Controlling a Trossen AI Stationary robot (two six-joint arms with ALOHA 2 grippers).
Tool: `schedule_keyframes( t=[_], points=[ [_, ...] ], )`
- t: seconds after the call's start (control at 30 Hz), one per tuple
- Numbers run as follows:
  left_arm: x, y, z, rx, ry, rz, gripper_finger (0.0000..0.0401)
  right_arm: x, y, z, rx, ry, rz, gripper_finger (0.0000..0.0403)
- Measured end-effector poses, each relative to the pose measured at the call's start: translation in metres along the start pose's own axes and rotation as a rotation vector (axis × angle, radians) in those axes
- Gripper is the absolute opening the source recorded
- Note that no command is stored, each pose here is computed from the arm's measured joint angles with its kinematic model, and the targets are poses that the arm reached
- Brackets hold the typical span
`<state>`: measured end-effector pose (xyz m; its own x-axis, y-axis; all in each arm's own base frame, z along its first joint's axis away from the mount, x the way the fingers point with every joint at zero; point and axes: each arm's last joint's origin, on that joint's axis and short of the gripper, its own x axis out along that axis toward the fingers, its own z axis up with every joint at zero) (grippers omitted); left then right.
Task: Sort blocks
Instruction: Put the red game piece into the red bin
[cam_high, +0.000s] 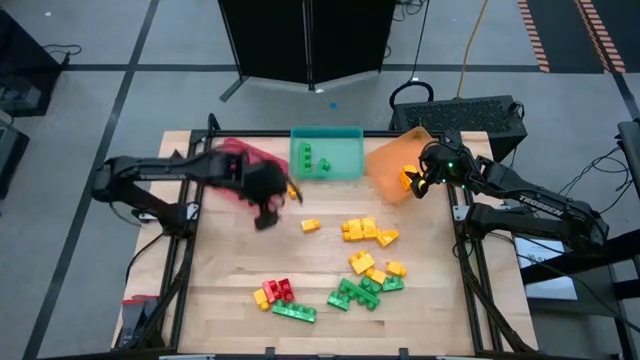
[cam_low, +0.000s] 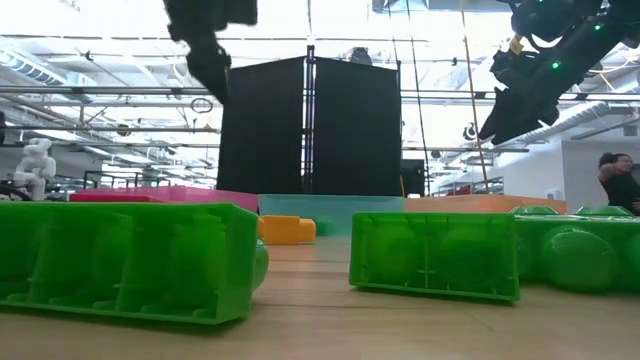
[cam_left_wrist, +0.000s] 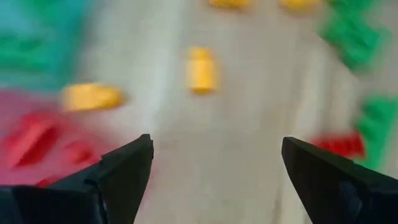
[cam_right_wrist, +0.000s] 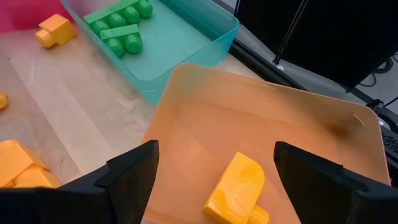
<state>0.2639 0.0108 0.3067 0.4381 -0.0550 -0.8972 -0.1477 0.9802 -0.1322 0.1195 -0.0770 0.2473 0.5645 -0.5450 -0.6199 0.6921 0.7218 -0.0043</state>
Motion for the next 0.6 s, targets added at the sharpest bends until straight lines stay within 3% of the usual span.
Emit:
schedule_keyframes(
  t=[0.2,0.37,0.6],
  points=[
    [0.024,-0.068,-0.011,0.38,0.068,-0.132,0.0356,0.0,0.0,0.0,0.013,0.0,0.001,0.0315],
    [0.046,-0.108,-0.022,0.505,0.12,-0.191,0.0356,0.0,0.0,0.0,0.016,-0.001,0.001,0.0315],
    [0.066,-0.137,-0.025,0.725,0.07,-0.242,0.0356,0.0,0.0,0.001,0.033,-0.009,0.002,0.0315]
  ],
)
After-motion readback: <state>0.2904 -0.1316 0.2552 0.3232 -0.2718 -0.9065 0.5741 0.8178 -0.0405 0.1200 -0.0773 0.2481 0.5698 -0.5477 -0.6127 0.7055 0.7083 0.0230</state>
